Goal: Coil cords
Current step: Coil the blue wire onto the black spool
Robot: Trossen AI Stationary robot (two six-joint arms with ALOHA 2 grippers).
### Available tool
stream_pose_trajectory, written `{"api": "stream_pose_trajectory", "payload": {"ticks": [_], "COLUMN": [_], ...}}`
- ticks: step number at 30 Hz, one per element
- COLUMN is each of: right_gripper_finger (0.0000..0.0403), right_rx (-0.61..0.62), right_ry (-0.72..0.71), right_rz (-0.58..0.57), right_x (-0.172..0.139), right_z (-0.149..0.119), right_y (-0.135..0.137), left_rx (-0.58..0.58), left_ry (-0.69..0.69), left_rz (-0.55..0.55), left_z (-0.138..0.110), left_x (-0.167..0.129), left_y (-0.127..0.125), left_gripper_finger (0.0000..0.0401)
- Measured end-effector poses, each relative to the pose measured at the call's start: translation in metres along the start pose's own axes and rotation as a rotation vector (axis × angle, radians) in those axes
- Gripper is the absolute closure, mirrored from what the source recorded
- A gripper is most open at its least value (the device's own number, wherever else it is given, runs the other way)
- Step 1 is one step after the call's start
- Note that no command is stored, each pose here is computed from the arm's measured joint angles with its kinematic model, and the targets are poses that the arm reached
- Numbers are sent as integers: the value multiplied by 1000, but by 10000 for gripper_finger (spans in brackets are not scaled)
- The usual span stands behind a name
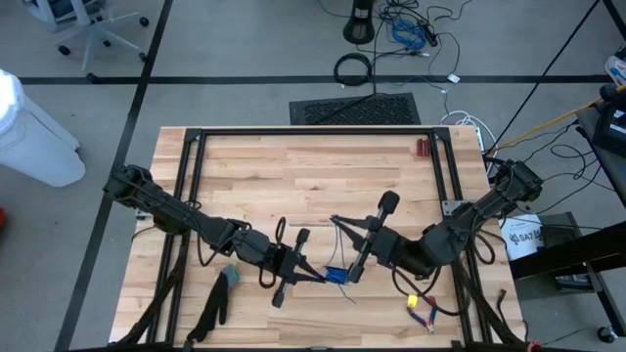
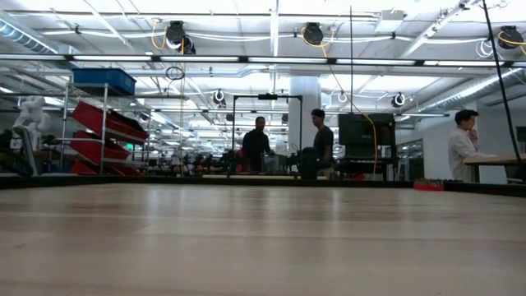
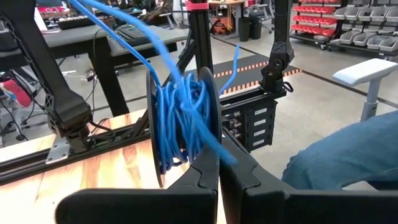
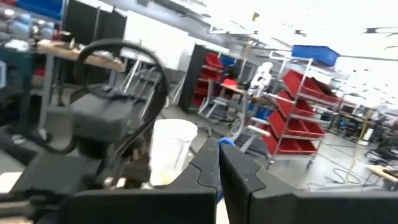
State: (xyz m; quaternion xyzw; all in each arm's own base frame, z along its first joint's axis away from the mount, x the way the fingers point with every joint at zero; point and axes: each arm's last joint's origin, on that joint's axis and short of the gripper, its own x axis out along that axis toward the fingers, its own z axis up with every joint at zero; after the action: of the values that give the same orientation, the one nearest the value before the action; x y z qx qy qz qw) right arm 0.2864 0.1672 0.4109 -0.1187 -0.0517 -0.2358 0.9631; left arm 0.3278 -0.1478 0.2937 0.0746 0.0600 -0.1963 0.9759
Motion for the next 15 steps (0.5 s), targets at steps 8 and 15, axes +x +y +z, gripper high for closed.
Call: {"api": "stream_pose_trajectory", "payload": {"ticks": [8, 15], "right_gripper_finger": [403, 403], "right_rx": [21, 27], "right_ry": [-3, 52], "right_rz": [-7, -20], "right_x": [1, 1], "right_z": [1, -8], "right_y": [-1, 4], "left_rx": [19, 17], "left_ry": [3, -8], "left_rz": [46, 87], "left_z": [0, 1], "left_x": [0, 0], "left_y": [1, 2], "left_gripper_finger": [401, 401]}}
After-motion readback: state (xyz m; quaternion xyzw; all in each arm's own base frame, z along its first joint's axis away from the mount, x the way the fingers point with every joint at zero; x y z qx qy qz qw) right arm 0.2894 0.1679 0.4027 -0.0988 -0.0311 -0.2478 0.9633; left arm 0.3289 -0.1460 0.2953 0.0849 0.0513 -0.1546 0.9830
